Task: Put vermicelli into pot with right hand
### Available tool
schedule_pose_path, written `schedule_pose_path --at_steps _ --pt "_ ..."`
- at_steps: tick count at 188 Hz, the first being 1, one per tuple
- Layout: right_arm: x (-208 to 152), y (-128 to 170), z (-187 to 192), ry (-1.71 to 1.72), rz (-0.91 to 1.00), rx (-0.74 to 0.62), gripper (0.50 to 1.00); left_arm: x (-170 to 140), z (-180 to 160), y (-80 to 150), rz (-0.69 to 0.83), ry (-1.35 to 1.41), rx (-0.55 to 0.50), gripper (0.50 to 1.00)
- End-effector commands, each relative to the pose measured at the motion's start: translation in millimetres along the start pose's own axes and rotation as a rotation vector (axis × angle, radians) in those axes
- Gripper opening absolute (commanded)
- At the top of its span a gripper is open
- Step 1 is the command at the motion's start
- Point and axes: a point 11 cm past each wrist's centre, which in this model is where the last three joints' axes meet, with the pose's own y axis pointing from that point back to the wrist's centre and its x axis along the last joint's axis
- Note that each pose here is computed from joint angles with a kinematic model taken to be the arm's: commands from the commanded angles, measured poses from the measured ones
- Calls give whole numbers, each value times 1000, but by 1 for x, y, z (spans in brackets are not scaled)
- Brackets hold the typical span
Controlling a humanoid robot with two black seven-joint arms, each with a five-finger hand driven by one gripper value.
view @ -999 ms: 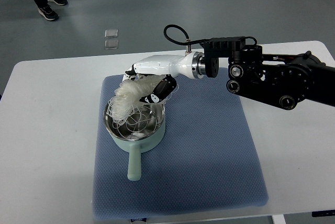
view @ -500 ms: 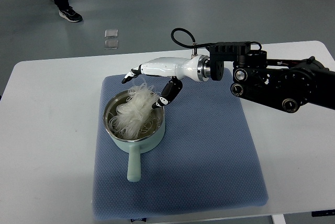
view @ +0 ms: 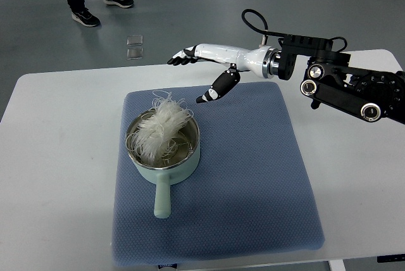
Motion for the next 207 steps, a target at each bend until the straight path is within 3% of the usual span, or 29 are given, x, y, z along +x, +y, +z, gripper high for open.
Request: schedule_pose_path --at_steps 1,39,83,98,137,207 --pt "16 11 23 -180 123 -36 858 0 0 0 0 0 0 1000" --pt "26 38 78 -536 374 -111 858 0 0 0 0 0 0 1000" --pt "-2 61 124 -891 552 -183 860 -1 0 0 -1 -2 0 1000" --pt "-11 64 131 -962 571 -193 897 -1 0 0 -1 -2 0 1000" --pt "-22 77 145 -1095 632 -192 917 0 0 0 0 0 0 1000" --pt "-29 84 153 -1118 647 -203 917 0 0 0 0 1 0 1000"
